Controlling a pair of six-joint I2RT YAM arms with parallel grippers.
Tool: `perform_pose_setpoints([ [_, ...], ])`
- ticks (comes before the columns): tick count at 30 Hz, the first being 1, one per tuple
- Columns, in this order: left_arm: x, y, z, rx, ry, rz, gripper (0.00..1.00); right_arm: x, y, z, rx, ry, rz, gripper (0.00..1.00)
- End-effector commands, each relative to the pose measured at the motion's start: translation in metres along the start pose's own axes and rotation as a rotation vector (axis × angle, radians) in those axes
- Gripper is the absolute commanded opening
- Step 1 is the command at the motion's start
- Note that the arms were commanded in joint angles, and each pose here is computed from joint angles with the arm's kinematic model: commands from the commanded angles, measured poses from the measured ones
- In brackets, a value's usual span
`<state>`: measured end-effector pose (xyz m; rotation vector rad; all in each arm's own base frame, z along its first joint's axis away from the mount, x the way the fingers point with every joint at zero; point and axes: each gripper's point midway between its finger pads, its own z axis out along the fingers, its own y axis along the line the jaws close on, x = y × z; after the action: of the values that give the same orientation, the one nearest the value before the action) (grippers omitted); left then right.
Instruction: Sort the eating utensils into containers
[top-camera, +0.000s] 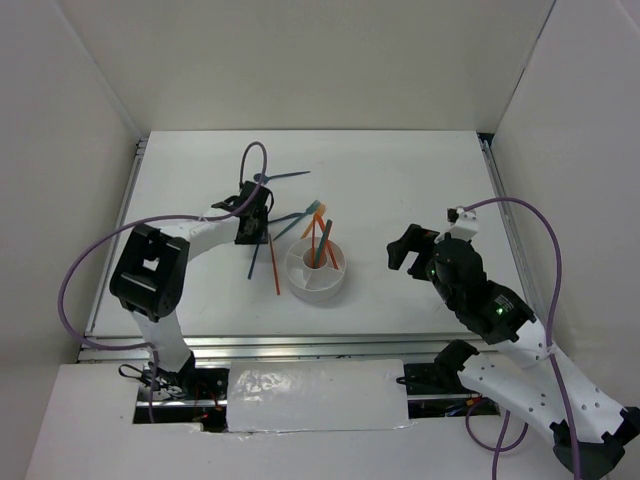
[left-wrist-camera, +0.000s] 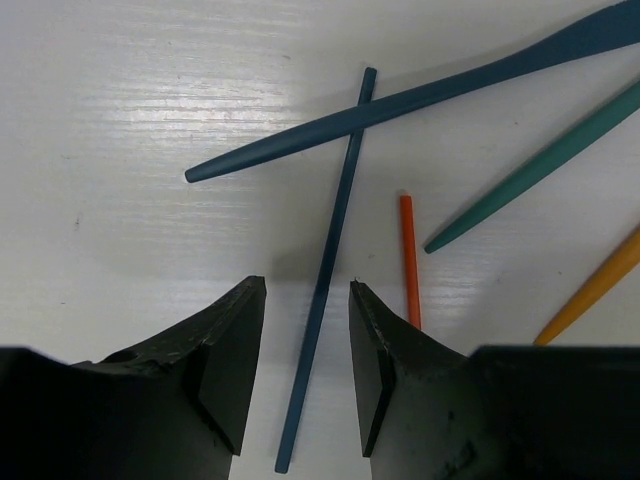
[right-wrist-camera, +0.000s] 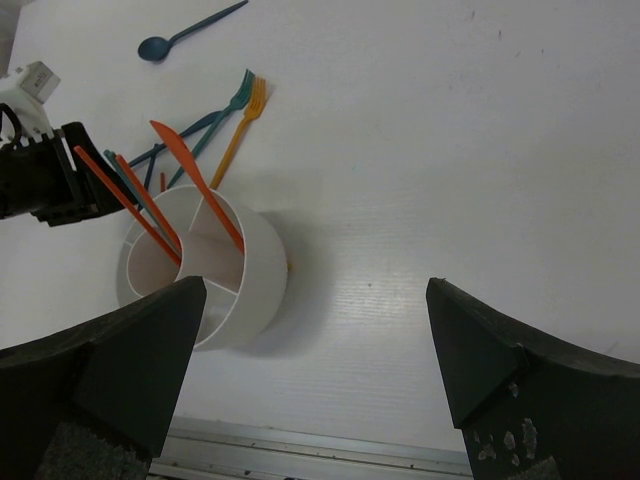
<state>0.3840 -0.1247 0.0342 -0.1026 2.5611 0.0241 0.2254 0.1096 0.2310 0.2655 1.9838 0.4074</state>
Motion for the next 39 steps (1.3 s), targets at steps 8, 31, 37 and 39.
perform_pose_setpoints([
  [8,0.014,-0.005,0.017,-0.013,0.056,0.037,0.41,-0.01,0.005,-0.002,-0.01,-0.034,0.022,1.0],
  [31,-0.083,-0.019,-0.123,0.175,-0.284,-0.016,0.0,-0.015,0.002,-0.008,-0.009,-0.058,0.024,1.0],
  [37,-0.114,-0.05,-0.181,0.394,-0.477,-0.001,0.0,-0.018,0.004,-0.008,-0.011,-0.063,0.022,1.0],
  [39,-0.114,-0.053,-0.178,0.392,-0.459,0.006,0.0,-0.018,0.004,-0.008,-0.01,-0.062,0.02,1.0],
])
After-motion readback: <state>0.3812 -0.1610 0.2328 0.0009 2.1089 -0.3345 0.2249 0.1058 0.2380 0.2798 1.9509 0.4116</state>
